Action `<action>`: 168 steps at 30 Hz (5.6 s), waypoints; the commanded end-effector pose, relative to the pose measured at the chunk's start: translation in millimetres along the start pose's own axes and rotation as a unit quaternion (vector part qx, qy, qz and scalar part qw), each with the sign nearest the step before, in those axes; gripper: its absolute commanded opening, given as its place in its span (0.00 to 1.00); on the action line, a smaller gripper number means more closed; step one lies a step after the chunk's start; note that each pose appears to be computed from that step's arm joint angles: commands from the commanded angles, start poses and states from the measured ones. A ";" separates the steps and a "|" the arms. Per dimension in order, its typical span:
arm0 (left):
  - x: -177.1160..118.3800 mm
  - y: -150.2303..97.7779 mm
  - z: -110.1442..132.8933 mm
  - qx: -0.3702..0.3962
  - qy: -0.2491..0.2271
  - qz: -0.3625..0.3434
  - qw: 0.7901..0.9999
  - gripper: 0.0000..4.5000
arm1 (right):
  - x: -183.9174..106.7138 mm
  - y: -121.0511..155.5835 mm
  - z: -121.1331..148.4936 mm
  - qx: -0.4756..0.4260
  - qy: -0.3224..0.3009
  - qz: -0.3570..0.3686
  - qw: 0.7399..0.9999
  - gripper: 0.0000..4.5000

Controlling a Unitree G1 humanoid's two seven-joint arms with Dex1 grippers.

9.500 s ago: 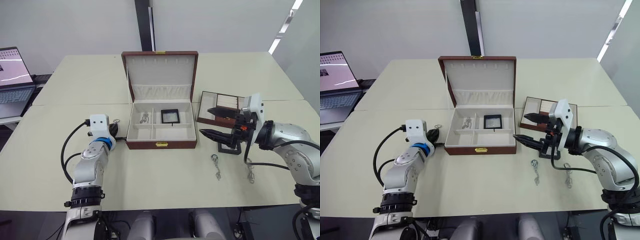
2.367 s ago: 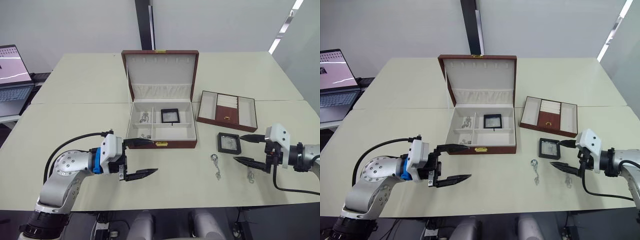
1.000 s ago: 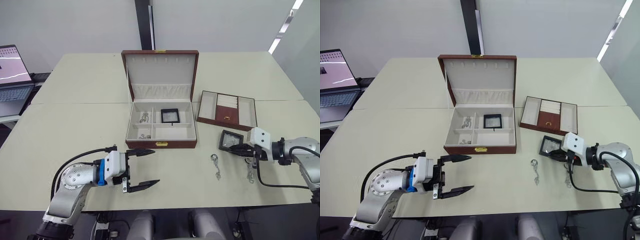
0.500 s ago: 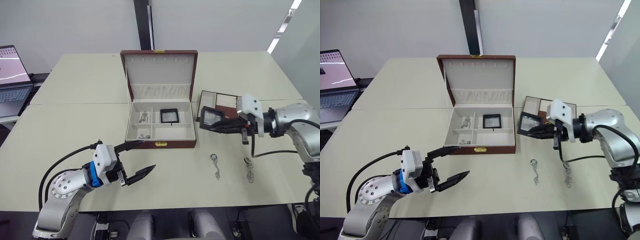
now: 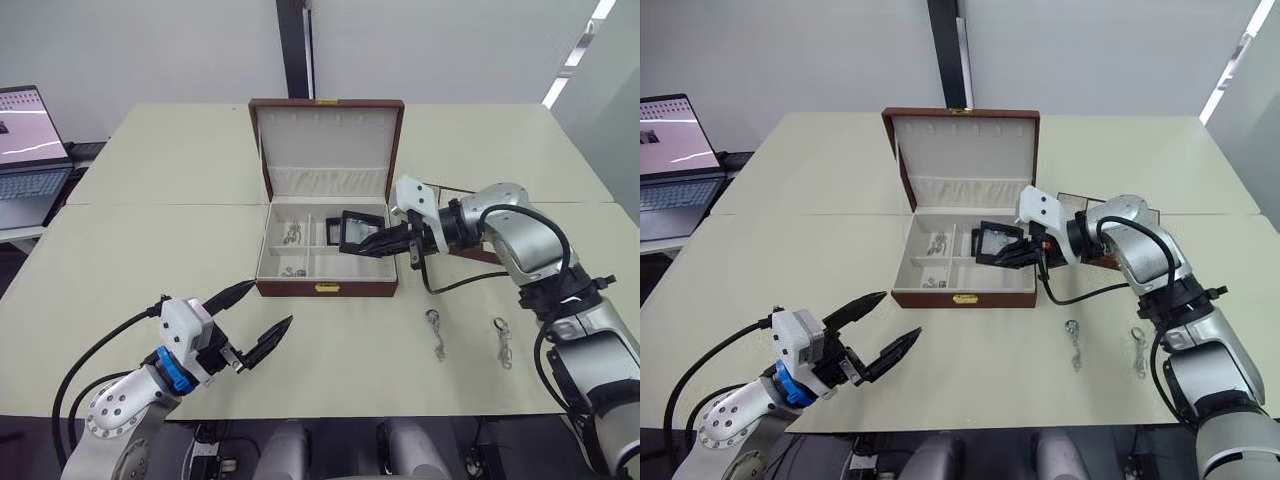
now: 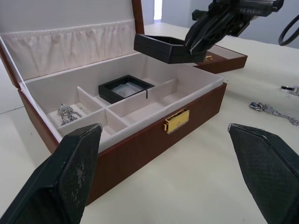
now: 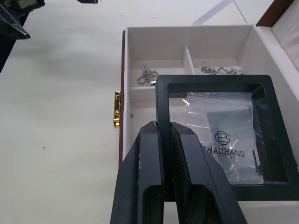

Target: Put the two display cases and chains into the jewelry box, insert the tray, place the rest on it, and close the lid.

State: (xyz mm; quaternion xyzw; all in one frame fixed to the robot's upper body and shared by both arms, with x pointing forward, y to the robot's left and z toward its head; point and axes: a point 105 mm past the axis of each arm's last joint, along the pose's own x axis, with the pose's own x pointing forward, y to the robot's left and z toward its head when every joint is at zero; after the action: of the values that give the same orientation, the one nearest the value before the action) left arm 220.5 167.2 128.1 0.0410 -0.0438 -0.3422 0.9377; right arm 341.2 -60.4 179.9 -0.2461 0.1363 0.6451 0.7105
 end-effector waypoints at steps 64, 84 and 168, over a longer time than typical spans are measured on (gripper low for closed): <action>-74.3 153.7 6.0 0.043 0.085 0.205 0.974 1.00 | -164.5 43.1 -155.7 0.209 -0.115 -0.381 0.893 0.99; -98.0 166.8 -9.6 0.039 0.098 0.238 0.965 1.00 | -173.6 39.6 -180.2 0.224 -0.113 -0.435 0.865 0.99; 96.7 -21.6 36.5 0.072 -0.078 -0.227 0.968 1.00 | -170.8 -28.1 -140.8 0.085 0.088 -0.233 0.965 0.00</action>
State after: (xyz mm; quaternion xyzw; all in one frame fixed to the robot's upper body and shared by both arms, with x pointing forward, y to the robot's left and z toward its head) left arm 278.8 85.4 158.9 0.0843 -0.1076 -0.5515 0.8229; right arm 363.4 -279.3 129.4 -0.2599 0.2283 0.4257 0.8361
